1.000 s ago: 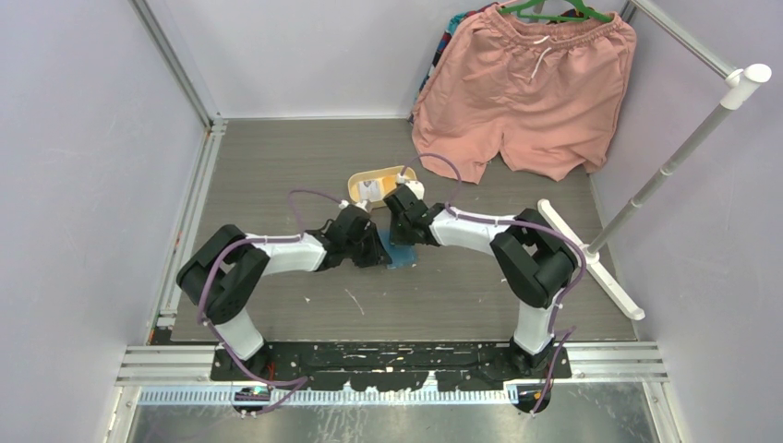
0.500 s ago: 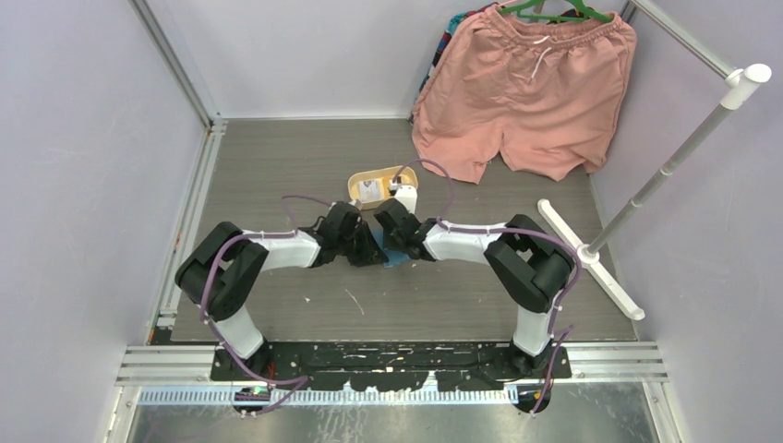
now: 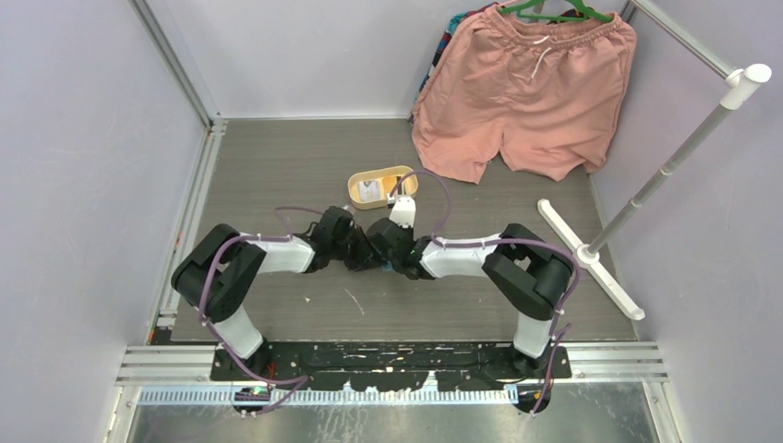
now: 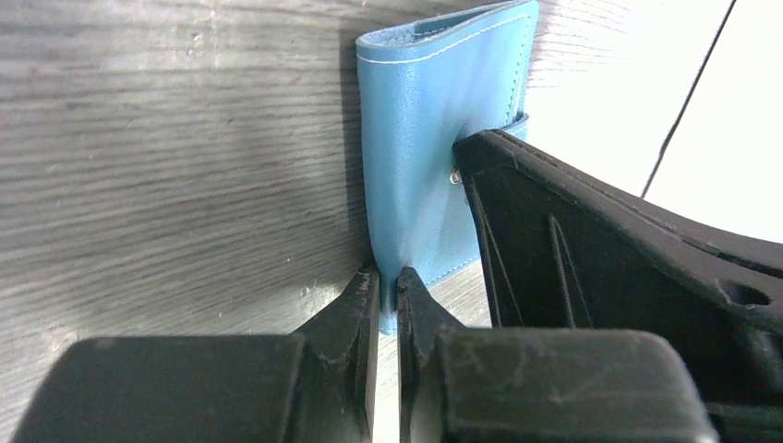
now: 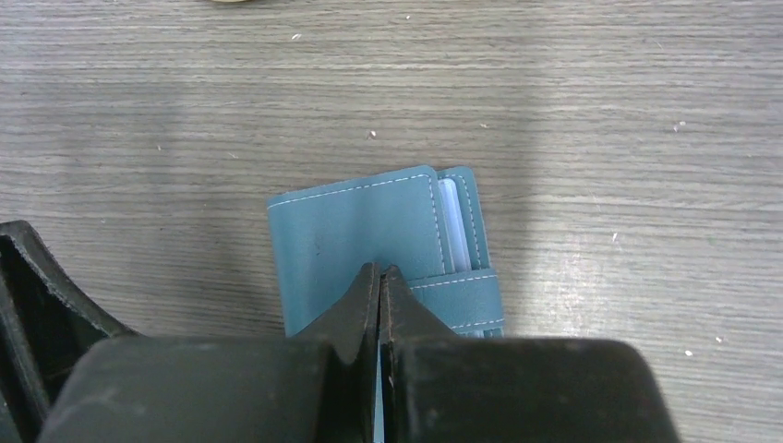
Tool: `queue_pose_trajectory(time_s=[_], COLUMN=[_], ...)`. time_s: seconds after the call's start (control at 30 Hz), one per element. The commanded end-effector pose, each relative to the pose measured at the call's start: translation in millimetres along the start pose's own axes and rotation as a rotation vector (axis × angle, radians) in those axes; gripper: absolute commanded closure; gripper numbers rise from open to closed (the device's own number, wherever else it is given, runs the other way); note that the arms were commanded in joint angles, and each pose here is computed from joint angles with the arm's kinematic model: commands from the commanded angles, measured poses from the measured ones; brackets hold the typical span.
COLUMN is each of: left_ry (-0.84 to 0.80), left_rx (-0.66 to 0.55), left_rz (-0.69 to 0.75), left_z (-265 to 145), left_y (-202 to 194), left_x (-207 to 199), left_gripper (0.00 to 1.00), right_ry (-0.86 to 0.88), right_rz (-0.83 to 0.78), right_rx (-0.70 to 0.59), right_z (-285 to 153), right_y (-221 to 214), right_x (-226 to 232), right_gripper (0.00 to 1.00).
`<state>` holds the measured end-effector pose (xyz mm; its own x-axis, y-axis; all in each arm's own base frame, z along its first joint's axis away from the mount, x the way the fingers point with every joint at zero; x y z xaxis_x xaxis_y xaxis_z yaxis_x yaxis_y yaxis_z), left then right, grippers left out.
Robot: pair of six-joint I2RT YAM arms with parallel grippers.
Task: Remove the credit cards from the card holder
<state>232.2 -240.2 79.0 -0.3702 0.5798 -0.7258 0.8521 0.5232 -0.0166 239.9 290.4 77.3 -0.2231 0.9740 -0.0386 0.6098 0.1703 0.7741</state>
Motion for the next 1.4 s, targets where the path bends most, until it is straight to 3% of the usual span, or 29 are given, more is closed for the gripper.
queue_pose_trajectory(time_s=[0.0, 0.37, 0.9, 1.23, 1.37], left_ry=[-0.152, -0.247, -0.291, -0.292, -0.286], left_rx=[-0.197, -0.257, -0.329, -0.322, -0.326], left_rz=[-0.052, -0.108, -0.117, -0.096, -0.092], left_z=[-4, 8, 6, 7, 6], left_y=[27, 42, 48, 32, 30], left_x=[-26, -47, -57, -60, -59], left_gripper=[1.0, 1.0, 1.0, 1.0, 1.0], right_ry=[-0.009, -0.039, -0.012, 0.016, 0.035], right_rz=[-0.171, -0.214, -0.236, -0.1, -0.094], right_rx=[0.295, 0.242, 0.345, 0.463, 0.423], right_z=[-25, -39, -24, -3, -10], right_y=[-80, -83, -106, -118, -102], right_x=[-7, 4, 18, -2, -3], right_gripper=[0.99, 0.99, 0.99, 0.99, 0.98])
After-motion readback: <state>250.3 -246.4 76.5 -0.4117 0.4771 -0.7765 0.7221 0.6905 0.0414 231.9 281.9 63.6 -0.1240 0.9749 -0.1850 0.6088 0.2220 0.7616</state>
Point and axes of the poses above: each gripper's point midway between its finger pads, its own z axis out along the fingers, its own x axis along the line the jaws close on, y = z × x, the point moved 8 cm from there along -z, back along the fingers, and after that the axes turned 13 degrees about -z, right-handed, at the moved point
